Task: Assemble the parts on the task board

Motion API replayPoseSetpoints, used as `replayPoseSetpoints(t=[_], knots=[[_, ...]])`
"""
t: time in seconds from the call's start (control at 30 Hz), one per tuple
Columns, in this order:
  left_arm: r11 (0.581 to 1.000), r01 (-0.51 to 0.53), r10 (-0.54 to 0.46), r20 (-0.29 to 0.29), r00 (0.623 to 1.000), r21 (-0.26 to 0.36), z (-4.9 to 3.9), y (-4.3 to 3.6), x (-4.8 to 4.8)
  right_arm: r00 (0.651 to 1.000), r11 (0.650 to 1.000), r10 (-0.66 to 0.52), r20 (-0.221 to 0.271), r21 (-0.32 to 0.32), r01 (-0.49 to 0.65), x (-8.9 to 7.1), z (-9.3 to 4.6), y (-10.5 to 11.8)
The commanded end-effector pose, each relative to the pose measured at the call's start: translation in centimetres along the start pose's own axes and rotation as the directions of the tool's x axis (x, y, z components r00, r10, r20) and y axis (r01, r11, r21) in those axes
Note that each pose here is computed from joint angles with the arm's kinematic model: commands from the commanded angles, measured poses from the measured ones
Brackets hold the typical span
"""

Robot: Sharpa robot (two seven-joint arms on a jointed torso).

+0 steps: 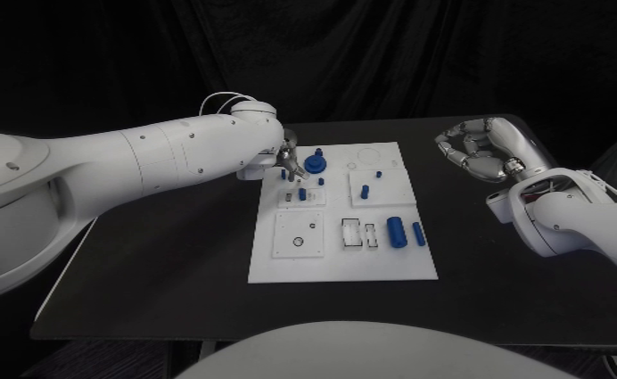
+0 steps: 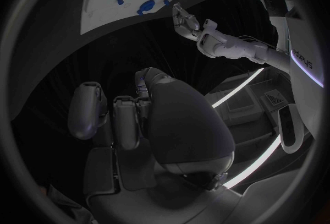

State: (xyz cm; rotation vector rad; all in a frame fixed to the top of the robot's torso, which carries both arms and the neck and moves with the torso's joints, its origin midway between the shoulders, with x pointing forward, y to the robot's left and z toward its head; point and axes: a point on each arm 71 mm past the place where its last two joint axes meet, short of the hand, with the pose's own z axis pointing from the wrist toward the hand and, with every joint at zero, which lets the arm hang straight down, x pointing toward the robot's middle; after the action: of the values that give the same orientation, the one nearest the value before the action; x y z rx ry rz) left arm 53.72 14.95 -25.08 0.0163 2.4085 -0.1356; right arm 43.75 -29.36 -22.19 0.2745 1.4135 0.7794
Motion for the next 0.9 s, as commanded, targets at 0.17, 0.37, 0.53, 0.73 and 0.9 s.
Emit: replayPoseSetpoints(t=[0.17, 0.37, 0.53, 0.73, 0.9], knots=[[1.000, -0.012, 0.012, -0.053, 0.999, 0.005, 0.38, -0.71, 0.26, 1.000, 1.000, 0.003, -0.005, 0.010, -0.003, 0.1, -0.1, 0.0], [1.000, -0.012, 0.012, -0.060, 0.998, 0.007, 0.74, -0.99, 0.52, 1.000, 1.000, 0.004, -0.006, 0.009, -0.004, 0.2, -0.1, 0.1], [1.000, -0.012, 0.012, -0.071, 0.997, 0.000, 1.08, -0.95, 0.89, 1.000, 1.000, 0.004, -0.005, 0.010, -0.004, 0.1, -0.1, 0.1], [1.000, -0.013, 0.013, -0.085, 0.996, -0.010, 1.46, -0.84, 1.31, 1.000, 1.000, 0.004, -0.004, 0.010, -0.004, 0.1, -0.2, 0.1], [1.000, -0.011, 0.009, -0.088, 0.996, -0.013, 1.71, -0.80, 1.53, 1.000, 1.000, 0.004, -0.004, 0.010, -0.004, 0.1, -0.2, 0.1]])
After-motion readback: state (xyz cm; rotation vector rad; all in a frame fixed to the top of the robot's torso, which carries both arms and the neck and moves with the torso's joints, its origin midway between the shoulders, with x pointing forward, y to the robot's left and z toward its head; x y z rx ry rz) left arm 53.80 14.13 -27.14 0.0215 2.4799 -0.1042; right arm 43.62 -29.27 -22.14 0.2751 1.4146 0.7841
